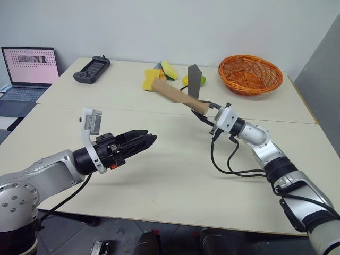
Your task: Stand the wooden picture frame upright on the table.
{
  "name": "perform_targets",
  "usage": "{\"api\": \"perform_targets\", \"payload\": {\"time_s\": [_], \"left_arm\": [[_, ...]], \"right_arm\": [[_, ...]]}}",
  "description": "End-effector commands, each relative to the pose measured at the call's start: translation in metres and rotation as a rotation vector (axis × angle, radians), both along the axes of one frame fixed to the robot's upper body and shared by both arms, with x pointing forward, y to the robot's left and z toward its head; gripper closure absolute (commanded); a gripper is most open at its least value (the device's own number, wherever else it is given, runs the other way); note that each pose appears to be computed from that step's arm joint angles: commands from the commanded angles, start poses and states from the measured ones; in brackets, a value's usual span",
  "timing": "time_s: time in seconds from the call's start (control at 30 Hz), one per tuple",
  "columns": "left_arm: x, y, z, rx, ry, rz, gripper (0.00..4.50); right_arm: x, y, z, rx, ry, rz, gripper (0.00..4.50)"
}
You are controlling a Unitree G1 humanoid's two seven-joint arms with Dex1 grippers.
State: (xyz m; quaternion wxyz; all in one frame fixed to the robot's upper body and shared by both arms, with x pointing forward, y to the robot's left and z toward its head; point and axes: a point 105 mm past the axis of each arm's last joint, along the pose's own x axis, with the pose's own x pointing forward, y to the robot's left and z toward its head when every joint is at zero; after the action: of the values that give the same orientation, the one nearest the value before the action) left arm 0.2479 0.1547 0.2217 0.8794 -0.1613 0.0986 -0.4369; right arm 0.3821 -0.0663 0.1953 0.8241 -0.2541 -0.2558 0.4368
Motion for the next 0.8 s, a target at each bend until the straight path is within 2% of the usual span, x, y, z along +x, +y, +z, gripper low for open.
{"api": "perform_targets", "payload": {"time_s": [0.03,0.17,0.37,0.6,0.8], "left_arm": [[-0.01,-0.001,0.013,0.01,-0.06,-0.029,1.43],[-0.012,-0.001,0.013,0.022,-0.055,-0.043,1.43],[-0.013,-0.001,0.009,0.039,-0.036,-0.058,1.43],[-0.011,-0.002,0.011,0.046,-0.042,-0.063,1.43],[-0.01,-0.001,0.014,0.053,-0.046,-0.064,1.43]], "right_arm": [[-0.007,-0.002,0.006,0.114,0.22,0.12,3.1],[-0.02,0.0,-0.004,0.167,0.411,0.22,3.1],[-0.033,0.002,-0.026,0.172,0.564,0.277,3.1],[-0.042,0.004,-0.056,0.197,0.702,0.276,3.1],[-0.044,0.001,-0.07,0.227,0.758,0.242,3.1]]}}
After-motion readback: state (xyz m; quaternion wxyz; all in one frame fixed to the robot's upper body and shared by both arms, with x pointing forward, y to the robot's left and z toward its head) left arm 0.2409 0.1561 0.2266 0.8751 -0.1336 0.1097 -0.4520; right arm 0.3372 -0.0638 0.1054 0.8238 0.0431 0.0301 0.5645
